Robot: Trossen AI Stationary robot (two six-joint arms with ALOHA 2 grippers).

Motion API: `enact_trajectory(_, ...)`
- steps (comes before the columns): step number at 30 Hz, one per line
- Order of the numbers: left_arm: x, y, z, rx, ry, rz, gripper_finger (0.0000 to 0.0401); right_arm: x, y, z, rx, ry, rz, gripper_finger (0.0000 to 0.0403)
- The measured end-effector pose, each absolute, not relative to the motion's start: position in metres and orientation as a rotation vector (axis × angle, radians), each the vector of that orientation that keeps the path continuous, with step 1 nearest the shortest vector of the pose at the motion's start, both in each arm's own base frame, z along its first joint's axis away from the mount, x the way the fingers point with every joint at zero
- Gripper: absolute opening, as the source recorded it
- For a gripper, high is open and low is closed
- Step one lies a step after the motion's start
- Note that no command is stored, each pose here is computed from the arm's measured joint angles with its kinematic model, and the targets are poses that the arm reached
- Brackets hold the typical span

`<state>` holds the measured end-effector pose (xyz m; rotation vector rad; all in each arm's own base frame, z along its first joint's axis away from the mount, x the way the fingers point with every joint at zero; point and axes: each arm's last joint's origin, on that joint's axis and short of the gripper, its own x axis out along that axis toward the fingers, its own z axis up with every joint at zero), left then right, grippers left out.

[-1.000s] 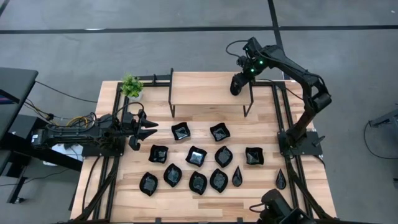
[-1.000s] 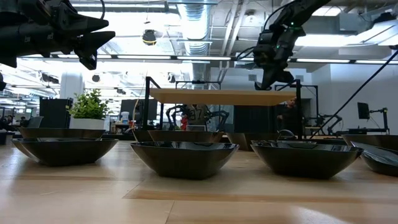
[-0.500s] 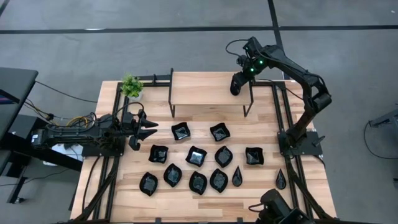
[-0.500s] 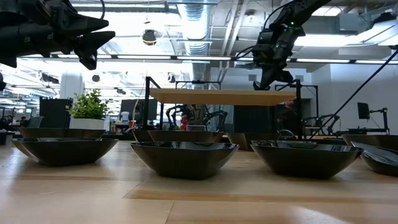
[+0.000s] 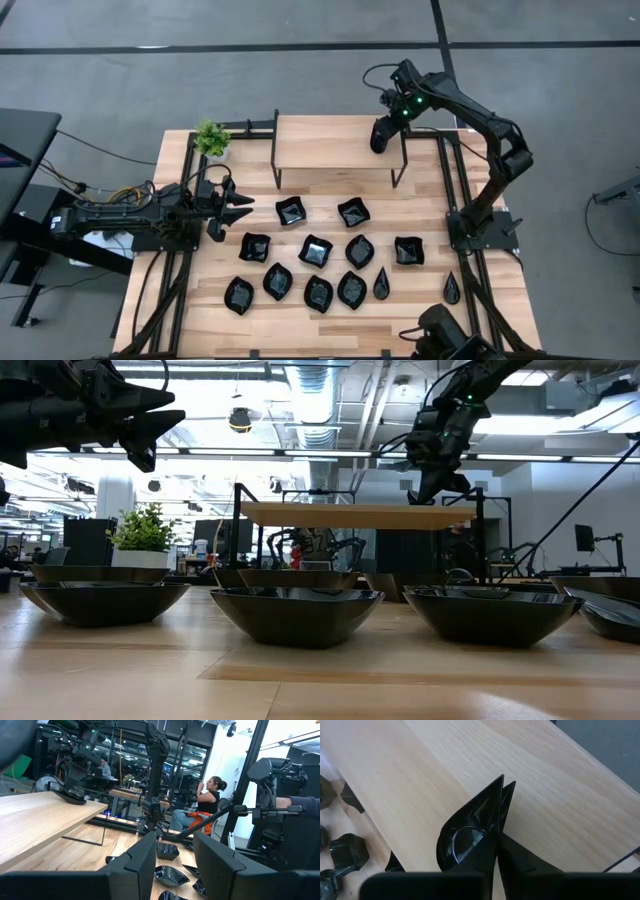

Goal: Pick & Place Mini shaped plates
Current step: Stack the drop shaped plate on top of the other drop shaped plate on the shelf

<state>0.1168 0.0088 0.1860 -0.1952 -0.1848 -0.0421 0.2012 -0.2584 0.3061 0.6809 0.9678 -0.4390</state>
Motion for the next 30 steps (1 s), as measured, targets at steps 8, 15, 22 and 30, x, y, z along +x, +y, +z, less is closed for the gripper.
enact_trajectory(8, 0.117, 0.009, 0.186, -0.195, -0.185, -0.042, 0.0132, 0.201, -0.259, 0.306, 0.679, 0.965, -0.441, 0.0041)
enact_trajectory(15, 0.117, 0.009, 0.186, -0.195, -0.185, -0.042, 0.0132, 0.201, -0.258, 0.306, 0.68, 0.965, -0.443, 0.0047)
enact_trajectory(22, 0.117, 0.009, 0.186, -0.195, -0.185, -0.042, 0.0132, 0.197, -0.252, 0.318, 0.662, 0.936, -0.456, 0.0037)
enact_trajectory(30, 0.117, 0.009, 0.186, -0.195, -0.185, -0.042, 0.0132, 0.193, -0.243, 0.321, 0.615, 1.039, -0.543, 0.0004)
